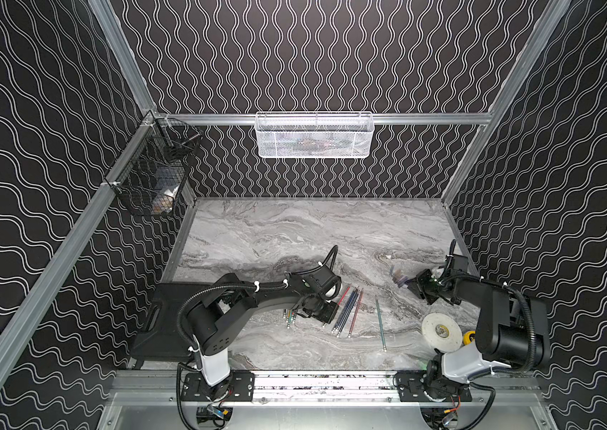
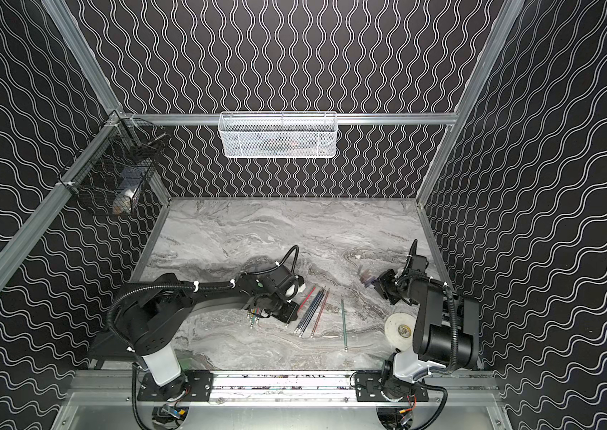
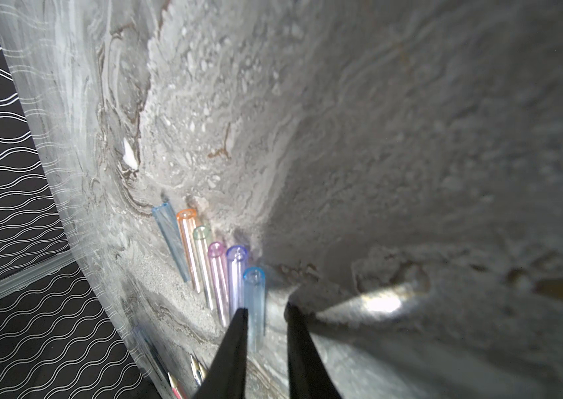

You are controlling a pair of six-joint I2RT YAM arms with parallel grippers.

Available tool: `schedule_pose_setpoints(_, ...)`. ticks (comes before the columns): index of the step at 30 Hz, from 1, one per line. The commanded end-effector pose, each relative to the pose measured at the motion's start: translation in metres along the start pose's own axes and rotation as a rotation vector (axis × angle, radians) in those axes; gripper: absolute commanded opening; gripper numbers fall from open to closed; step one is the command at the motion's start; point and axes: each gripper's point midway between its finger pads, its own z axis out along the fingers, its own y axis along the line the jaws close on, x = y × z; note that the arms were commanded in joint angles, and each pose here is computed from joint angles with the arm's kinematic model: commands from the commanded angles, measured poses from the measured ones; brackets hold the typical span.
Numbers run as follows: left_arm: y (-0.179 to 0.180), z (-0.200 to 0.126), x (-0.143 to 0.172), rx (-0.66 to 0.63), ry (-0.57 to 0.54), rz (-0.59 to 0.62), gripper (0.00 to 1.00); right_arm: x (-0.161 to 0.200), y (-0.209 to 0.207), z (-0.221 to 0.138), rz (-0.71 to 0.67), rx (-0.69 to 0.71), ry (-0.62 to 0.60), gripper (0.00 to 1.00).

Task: Remove the protective cover of the pencils
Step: Place the pencil at the center of the board.

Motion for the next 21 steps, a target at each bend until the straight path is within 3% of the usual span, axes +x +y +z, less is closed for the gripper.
schedule_pose_setpoints(1, 0.001, 0.001, 0.004, -0.011, 0.020, -0.017, 0.13, 0.001, -0.004, -0.001, 0.015, 0.021, -0.001, 0.22)
schedule_pose_setpoints(10, -0.003, -0.006, 0.000, -0.006, -0.009, -0.011, 0.25, 0.000, -0.001, -0.008, -0.007, 0.021, -0.020, 0.22)
schedule_pose_setpoints(21, -0.001, -0.040, -0.018, -0.071, -0.090, 0.026, 0.26, 0.021, 0.017, -0.026, -0.117, -0.021, -0.017, 0.24)
